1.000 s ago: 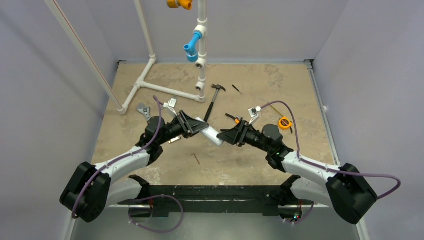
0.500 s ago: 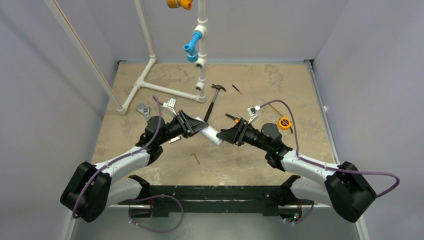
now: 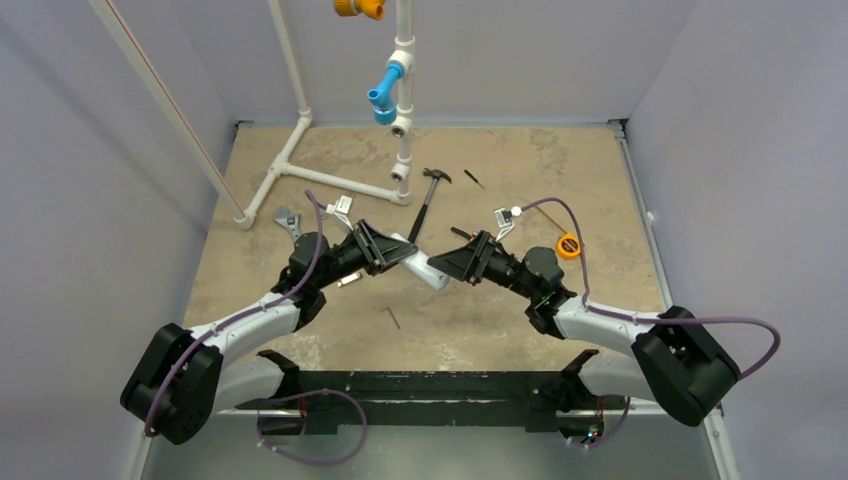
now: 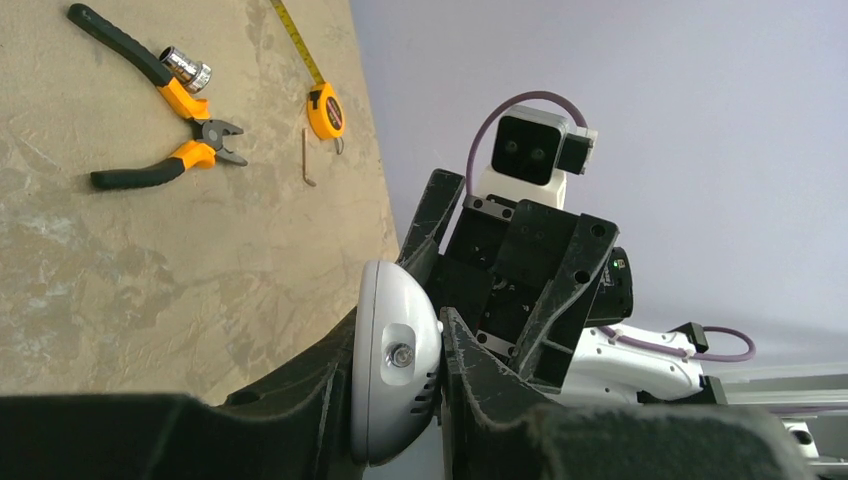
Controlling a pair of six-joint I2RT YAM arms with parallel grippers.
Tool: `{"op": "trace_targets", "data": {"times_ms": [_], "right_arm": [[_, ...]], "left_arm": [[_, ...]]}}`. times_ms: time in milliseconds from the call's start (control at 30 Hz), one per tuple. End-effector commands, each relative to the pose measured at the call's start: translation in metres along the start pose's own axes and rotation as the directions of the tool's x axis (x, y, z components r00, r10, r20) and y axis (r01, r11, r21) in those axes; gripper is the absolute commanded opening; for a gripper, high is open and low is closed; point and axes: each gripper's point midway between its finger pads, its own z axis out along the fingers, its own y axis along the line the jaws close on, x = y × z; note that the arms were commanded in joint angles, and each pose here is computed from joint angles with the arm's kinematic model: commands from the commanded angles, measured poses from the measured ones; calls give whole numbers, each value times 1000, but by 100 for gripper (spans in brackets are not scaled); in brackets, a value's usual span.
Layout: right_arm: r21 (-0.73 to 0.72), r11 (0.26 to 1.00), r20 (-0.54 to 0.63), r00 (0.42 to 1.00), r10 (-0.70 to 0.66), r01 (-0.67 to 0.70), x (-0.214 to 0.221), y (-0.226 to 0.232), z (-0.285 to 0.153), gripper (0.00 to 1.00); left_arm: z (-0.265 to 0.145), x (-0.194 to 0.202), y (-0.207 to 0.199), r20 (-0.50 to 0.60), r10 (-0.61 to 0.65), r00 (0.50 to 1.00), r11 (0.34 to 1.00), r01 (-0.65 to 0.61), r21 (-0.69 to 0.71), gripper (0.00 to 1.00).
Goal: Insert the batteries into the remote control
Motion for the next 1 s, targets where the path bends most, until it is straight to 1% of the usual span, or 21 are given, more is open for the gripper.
{"op": "trace_targets", "data": {"times_ms": [0, 67, 333, 767, 967], "right_arm": [[-126, 992, 14, 1000, 25, -23, -5, 23, 1, 64], [-139, 990, 6, 999, 37, -36, -3, 23, 2, 62], [-147, 987, -12, 998, 56, -57, 0, 22, 3, 59], [-140, 986, -43, 996, 80, -85, 8, 16, 2, 57], [-149, 985, -52, 995, 79, -86, 10, 18, 1, 52]], "left_arm": [[0, -6, -25, 15, 40, 999, 995, -41, 87, 0], [0, -7, -26, 19, 39, 999, 995, -41, 90, 0], [0, -9, -28, 27, 44, 999, 994, -47, 94, 0], [0, -10, -34, 29, 48, 998, 992, -51, 118, 0], [2, -11, -35, 31, 52, 998, 991, -55, 119, 0]]}}
